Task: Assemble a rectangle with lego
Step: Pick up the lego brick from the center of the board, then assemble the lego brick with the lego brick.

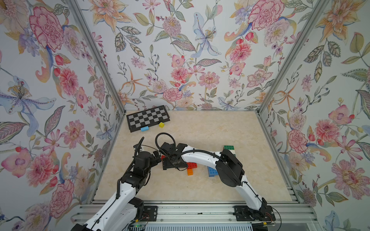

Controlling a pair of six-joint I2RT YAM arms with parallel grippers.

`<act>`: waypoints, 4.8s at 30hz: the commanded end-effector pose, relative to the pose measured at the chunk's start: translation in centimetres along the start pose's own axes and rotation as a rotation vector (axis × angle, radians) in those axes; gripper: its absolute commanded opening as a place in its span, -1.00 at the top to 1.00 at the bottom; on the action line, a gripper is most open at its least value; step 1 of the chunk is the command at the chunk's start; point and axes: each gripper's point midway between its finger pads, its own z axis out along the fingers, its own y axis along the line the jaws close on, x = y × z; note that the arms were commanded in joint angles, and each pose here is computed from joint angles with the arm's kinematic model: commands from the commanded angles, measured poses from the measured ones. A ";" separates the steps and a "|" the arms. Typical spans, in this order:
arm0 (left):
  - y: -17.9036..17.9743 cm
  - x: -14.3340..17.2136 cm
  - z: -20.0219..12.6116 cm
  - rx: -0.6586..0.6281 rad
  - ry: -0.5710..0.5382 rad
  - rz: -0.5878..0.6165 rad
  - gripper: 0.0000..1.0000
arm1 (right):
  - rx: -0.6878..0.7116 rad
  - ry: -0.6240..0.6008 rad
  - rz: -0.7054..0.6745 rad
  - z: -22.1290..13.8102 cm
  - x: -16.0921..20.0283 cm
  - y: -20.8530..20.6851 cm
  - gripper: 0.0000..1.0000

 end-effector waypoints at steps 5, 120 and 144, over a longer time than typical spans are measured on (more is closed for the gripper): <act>1.4 0.3 0.2 -0.053 -0.005 0.001 -0.98 | 0.074 0.001 -0.033 2.8 -0.5 -1.8 -0.84; -2.4 1.5 1.4 0.154 0.056 -0.024 -0.98 | 0.162 0.014 0.008 -2.4 -0.1 -12.3 0.21; -2.5 1.4 1.4 0.152 0.056 -0.023 -0.98 | 0.170 0.043 0.033 -1.9 0.6 -13.0 0.25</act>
